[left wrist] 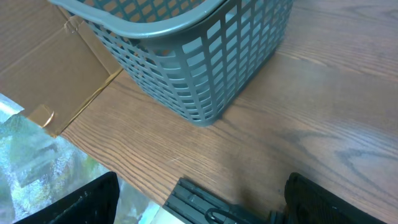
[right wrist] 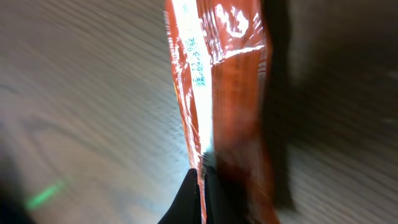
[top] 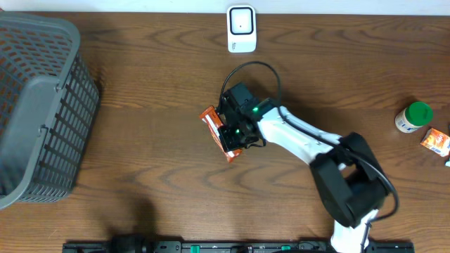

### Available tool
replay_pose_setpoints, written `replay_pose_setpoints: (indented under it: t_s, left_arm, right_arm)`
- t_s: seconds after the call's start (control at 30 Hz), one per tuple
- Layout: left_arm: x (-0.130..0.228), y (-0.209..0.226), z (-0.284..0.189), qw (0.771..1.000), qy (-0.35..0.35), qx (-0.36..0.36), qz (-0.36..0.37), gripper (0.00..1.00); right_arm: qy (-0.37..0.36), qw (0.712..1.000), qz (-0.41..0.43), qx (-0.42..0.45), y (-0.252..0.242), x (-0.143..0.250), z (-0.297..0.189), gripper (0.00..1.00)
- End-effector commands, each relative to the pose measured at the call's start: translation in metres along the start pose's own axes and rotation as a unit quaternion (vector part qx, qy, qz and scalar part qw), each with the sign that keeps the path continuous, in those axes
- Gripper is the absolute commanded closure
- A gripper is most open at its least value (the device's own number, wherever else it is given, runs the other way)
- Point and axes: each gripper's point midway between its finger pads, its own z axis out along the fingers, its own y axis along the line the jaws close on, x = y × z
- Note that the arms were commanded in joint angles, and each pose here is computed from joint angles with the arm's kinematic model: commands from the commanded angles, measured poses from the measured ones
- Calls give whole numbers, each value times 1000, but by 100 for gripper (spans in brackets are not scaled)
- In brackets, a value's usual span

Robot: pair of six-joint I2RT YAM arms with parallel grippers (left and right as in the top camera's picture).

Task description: Scan the item barcode

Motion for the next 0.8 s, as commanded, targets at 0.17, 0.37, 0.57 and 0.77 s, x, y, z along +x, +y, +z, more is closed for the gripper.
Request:
replay_pose_setpoints:
  t_s: [0.17, 0.37, 0.57, 0.77]
  left_arm:
    - [18, 4, -2, 999, 31, -7, 13, 14]
    - [18, 4, -2, 999, 31, -7, 13, 14]
    - [18, 4, -2, 999, 31, -7, 13, 14]
    - [18, 4, -2, 999, 31, -7, 12, 14]
  right_arm:
    - [-2, 1000, 23, 16, -2, -3, -3, 99]
    - [-50, 999, -16, 7, 21, -22, -53, 99]
    - [-106, 990, -19, 86, 3, -38, -80, 99]
    - [-82, 987, -12, 135, -22, -33, -61, 99]
